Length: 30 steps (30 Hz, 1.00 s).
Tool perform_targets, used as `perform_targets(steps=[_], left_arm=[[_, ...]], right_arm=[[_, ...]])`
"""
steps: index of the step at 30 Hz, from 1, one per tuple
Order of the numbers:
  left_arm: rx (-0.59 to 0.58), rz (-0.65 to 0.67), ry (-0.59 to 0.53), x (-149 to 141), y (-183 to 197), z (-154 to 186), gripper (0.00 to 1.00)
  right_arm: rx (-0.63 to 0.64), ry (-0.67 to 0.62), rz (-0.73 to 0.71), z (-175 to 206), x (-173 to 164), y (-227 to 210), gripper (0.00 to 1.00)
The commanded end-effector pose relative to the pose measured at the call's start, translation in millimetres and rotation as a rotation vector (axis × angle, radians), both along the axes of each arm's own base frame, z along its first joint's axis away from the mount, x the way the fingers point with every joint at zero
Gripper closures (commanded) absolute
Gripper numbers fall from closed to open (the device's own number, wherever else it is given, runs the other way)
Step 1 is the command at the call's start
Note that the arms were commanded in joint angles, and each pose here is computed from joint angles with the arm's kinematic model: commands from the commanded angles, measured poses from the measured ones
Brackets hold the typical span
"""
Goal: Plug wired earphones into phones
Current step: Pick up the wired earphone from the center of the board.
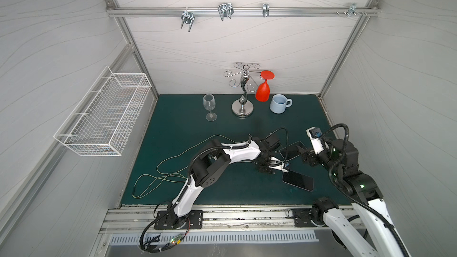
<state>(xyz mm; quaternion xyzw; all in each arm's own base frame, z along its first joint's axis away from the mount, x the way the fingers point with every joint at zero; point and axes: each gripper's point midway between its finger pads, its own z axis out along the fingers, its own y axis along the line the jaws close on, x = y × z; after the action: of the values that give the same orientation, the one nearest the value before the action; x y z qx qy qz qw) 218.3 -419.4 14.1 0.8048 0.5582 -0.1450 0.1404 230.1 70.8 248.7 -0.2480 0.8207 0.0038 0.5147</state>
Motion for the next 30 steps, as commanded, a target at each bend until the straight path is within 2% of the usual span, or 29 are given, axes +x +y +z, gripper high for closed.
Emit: perform_targets(steps=[1, 4, 10, 12, 14, 16, 26, 30], left_arm=[[0.229, 0.026, 0.050, -13.4, 42.8, -43.1, 1.00], [0.225, 0.048, 0.023, -7.7, 41.6, -39.6, 1.00], [0.190, 0.053, 0.028, -6.2, 32.4, -33.2, 0.91], [0.178, 0.061, 0.047, -7.3, 28.2, -28.6, 0.86], [0.167, 0.075, 0.055, -6.3, 23.8, -22.9, 0.77], [0.162, 0.073, 0.066, -7.4, 21.6, -20.0, 0.74], [0.233, 0.062, 0.020, -5.0, 30.0, -43.8, 0.82], [0.287, 0.045, 0.001, -15.1, 40.0, -58.1, 0.83]], right_arm=[[-0.024, -0.032, 0.007, 10.9, 1.3, -0.4, 0.03], [-0.026, -0.036, 0.005, 11.2, 2.3, -0.6, 0.03], [-0.031, -0.037, 0.005, 11.5, 1.8, -1.1, 0.02], [-0.030, -0.039, 0.007, 12.3, 1.6, -0.6, 0.02], [-0.032, -0.037, 0.010, 11.8, 1.9, -0.3, 0.01], [-0.032, -0.037, 0.011, 11.6, 1.7, 0.0, 0.02], [-0.032, -0.027, 0.019, 8.6, 1.7, 1.8, 0.01], [-0.034, -0.026, 0.020, 8.0, 1.6, 1.7, 0.01]])
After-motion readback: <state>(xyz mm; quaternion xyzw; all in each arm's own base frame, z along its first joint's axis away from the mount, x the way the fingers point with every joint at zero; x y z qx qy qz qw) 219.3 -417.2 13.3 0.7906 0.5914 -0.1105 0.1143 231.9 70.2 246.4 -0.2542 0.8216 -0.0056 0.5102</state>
